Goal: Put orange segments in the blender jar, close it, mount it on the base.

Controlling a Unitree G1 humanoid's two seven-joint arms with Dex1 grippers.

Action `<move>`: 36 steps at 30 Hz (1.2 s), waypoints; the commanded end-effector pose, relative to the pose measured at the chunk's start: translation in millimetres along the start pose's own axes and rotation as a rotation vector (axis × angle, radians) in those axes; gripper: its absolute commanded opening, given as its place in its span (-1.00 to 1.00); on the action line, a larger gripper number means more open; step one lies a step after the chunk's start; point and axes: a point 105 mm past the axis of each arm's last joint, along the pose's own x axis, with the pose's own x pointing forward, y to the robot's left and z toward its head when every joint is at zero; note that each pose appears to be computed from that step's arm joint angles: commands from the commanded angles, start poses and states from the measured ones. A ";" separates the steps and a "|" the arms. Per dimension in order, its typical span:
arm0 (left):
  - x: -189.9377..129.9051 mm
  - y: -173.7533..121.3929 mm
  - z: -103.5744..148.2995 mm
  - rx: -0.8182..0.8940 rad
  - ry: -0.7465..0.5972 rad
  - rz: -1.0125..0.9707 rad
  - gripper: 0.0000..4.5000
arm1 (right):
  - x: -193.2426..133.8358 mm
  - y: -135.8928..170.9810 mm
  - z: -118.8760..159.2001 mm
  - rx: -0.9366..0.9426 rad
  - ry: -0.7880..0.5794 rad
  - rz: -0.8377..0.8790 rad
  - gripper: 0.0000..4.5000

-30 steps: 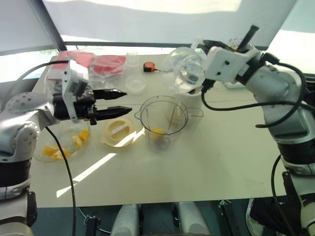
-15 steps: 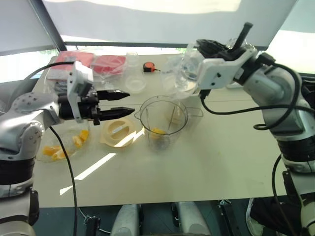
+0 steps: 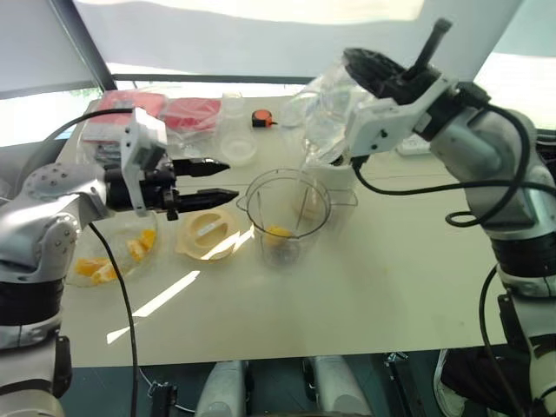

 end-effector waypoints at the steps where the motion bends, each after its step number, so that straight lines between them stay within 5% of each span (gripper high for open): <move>1: -0.5 0.8 10.9 0.051 -0.023 0.002 0.26 | -1.6 -22.6 0.0 -0.039 -0.012 -0.086 -0.98; 16: -0.4 0.4 11.1 0.055 -0.025 0.001 0.26 | -5.4 -13.0 -8.7 0.069 0.025 -0.074 -0.98; 24: 2.0 -0.8 12.9 0.062 -0.030 -0.018 0.26 | -16.7 -2.6 -29.4 0.424 0.161 -0.082 -0.98; 31: 20.6 -5.3 13.8 0.067 -0.066 -0.069 0.26 | -55.2 -1.9 -71.8 1.291 0.411 -0.428 -0.98; 36: 31.6 -7.2 16.9 0.080 -0.088 -0.085 0.26 | -98.8 12.6 -104.9 1.360 0.643 -0.592 -0.98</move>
